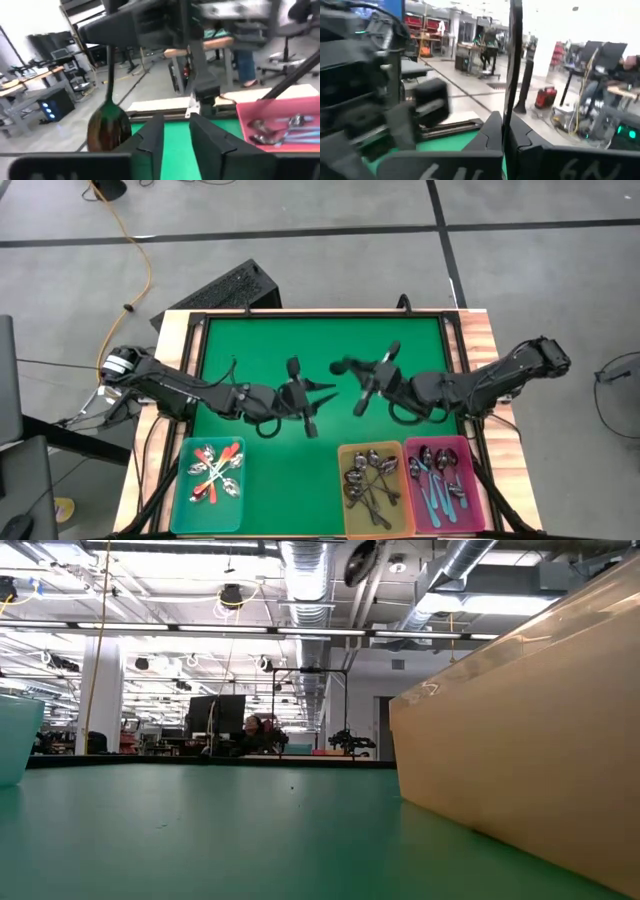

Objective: Sort silverware by color (type)
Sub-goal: Put the black spoon into the orange bin

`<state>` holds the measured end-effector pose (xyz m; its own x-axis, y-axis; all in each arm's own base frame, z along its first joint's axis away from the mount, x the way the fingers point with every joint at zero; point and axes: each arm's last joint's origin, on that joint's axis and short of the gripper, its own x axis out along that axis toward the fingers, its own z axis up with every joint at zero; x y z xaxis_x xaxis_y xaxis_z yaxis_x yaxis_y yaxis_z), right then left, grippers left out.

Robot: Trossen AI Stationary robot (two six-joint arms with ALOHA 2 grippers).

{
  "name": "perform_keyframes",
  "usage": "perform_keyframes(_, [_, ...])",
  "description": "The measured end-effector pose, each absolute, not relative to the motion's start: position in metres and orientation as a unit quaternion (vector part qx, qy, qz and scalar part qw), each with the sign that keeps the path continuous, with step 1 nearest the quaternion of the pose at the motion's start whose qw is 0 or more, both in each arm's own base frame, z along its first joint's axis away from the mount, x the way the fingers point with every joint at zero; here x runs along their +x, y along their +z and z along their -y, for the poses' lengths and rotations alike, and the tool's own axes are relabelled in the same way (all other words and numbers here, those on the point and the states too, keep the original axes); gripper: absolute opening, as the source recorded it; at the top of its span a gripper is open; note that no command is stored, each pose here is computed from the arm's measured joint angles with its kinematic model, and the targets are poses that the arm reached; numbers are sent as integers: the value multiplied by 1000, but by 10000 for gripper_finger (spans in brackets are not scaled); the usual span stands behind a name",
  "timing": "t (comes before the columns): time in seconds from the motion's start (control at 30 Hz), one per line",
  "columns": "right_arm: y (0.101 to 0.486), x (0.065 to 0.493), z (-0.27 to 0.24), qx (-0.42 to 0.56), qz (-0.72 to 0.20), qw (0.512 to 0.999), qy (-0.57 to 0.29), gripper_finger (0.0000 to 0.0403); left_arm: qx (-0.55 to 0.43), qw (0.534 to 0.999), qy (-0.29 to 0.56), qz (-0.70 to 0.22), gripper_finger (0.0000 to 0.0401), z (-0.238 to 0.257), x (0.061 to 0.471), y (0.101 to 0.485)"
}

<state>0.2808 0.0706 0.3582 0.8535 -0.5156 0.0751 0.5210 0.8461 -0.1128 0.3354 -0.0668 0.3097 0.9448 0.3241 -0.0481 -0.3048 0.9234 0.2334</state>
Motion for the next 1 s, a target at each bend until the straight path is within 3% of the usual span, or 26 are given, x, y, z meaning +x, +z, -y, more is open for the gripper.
perform_keyframes(0.13, [360, 268, -63, -30, -5, 960, -277, 6, 142, 967, 200, -67, 109, 69, 332, 307])
perform_keyframes(0.3, [358, 232, -52, 95, -57, 955, -276, 6, 141, 966, 208, -62, 119, 76, 317, 321])
perform_keyframes(0.63, [337, 204, -83, 254, -192, 938, -139, 6, 107, 992, -60, -11, 99, 82, 287, 354])
perform_keyframes(1.0, [270, 230, -183, 293, -260, 915, -100, 6, 95, 991, -89, -13, 96, 86, 282, 355])
